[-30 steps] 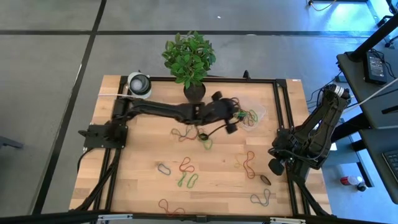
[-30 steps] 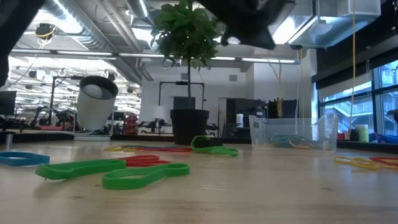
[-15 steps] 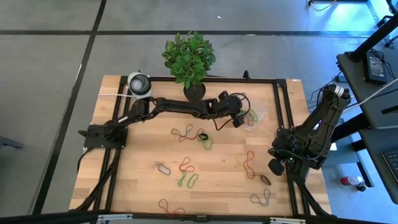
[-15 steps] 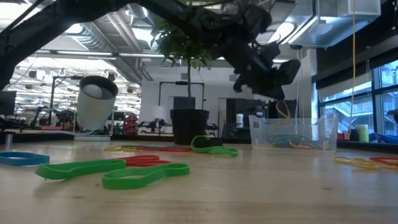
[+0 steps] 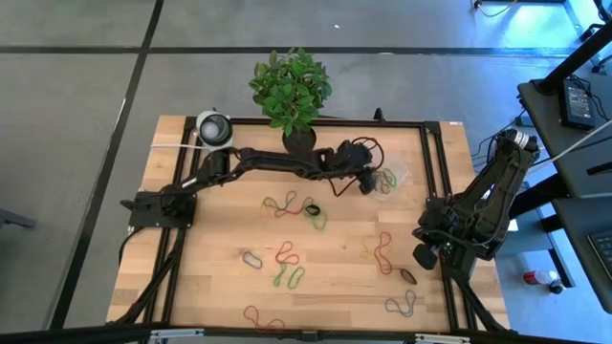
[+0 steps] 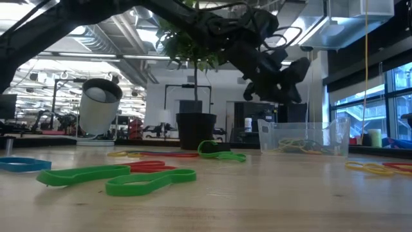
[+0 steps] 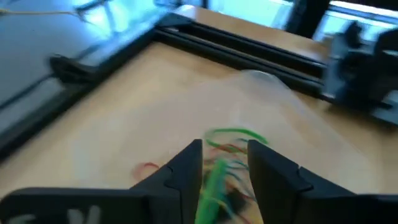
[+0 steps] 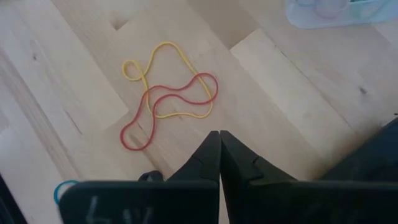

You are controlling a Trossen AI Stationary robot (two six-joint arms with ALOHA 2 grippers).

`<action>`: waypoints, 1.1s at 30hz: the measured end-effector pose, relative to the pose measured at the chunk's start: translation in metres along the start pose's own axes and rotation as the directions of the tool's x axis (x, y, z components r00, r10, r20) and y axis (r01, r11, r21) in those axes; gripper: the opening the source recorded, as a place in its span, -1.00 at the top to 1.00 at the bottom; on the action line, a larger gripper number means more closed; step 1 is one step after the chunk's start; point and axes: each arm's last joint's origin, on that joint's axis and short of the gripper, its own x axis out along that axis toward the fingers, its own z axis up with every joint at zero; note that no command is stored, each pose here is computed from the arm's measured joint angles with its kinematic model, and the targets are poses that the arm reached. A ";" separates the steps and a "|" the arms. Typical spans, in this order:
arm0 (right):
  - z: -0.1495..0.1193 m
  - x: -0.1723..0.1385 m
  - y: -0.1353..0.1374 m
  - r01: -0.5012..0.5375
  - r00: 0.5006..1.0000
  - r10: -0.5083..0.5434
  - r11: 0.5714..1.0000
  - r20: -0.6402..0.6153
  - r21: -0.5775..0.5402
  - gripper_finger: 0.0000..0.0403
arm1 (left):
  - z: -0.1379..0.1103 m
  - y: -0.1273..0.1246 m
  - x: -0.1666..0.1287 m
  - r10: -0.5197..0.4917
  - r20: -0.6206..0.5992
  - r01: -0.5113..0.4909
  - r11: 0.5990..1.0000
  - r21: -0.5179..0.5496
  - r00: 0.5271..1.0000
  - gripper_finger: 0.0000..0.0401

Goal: Pick and place rubber bands into bin
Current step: Put the green rubber band into the bin

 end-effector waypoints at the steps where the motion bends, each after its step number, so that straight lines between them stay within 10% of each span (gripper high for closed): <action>1: 0.000 0.000 0.000 0.000 1.000 0.000 1.000 0.000 0.000 0.98 | 0.000 -0.004 -0.003 -0.026 -0.011 0.026 1.000 0.004 1.000 0.37; 12: 0.000 0.000 0.000 0.000 1.000 0.000 1.000 0.000 0.007 0.98 | 0.001 -0.055 -0.049 -0.227 -0.192 0.245 0.967 0.074 0.955 0.95; 33: 0.015 0.033 0.033 0.022 0.998 -0.008 0.979 -0.070 0.204 0.99 | -0.049 -0.082 -0.086 -0.169 -0.406 0.282 0.930 0.237 0.898 0.99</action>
